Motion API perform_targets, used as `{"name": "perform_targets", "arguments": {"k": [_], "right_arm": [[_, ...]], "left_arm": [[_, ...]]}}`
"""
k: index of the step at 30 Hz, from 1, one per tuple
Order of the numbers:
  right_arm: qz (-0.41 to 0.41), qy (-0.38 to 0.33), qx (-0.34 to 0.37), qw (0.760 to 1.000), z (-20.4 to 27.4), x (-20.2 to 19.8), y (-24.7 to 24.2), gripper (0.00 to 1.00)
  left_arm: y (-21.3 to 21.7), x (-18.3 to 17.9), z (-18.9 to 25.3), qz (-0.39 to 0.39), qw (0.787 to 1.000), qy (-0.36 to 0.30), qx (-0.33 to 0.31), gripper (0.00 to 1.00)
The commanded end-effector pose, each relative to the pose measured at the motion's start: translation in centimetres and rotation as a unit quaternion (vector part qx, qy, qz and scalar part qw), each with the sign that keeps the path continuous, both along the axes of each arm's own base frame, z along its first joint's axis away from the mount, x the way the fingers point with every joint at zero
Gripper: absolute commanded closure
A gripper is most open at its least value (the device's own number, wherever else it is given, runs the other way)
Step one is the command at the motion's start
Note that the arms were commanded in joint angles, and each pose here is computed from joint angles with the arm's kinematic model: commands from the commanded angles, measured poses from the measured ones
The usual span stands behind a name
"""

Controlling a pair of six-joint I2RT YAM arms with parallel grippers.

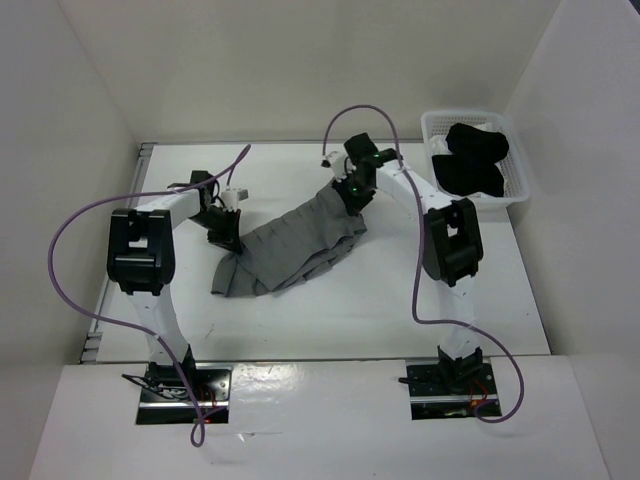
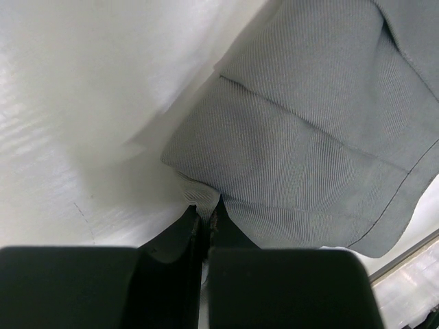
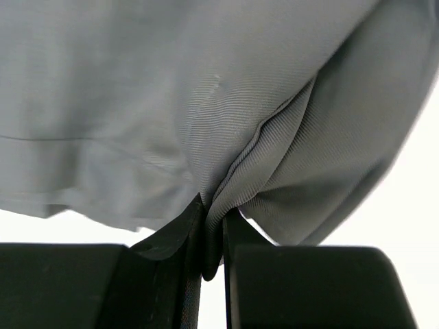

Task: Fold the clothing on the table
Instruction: Fold the skirt

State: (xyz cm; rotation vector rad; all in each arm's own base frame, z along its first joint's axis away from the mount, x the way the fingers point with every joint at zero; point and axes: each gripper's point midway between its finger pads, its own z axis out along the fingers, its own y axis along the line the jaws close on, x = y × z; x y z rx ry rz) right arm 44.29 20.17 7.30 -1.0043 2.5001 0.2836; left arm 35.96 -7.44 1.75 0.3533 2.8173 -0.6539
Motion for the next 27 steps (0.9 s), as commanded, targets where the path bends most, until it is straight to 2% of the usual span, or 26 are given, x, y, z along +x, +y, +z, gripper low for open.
{"name": "perform_targets", "arguments": {"k": [1,5,12,17,21,27], "right_arm": [[0.027,-0.094,-0.037,0.995,5.9,-0.1,2.9,1.0],[0.052,-0.128,-0.046,0.989,8.1,-1.6,5.8,1.0],[0.12,-0.141,-0.029,0.982,11.2,-5.2,11.2,1.0],[0.164,-0.127,-0.028,0.978,10.8,-7.5,14.8,1.0],[0.199,-0.112,0.001,0.974,10.8,-9.6,18.7,1.0],[0.232,-0.084,0.01,0.969,9.4,-12.2,22.0,1.0]], "left_arm": [[0.2,0.9,-0.8,0.001,1.0,0.004,0.011,1.0],[0.2,1.3,-1.0,0.005,1.0,0.006,0.01,1.0],[0.1,1.2,-1.4,0.009,1.0,0.012,0.009,1.0],[0.1,1.2,-1.4,0.009,1.0,0.012,0.009,1.0],[0.1,1.2,-1.2,0.013,1.0,0.01,0.008,1.0],[0.1,1.0,-1.1,0.013,1.0,0.01,0.008,1.0]]}}
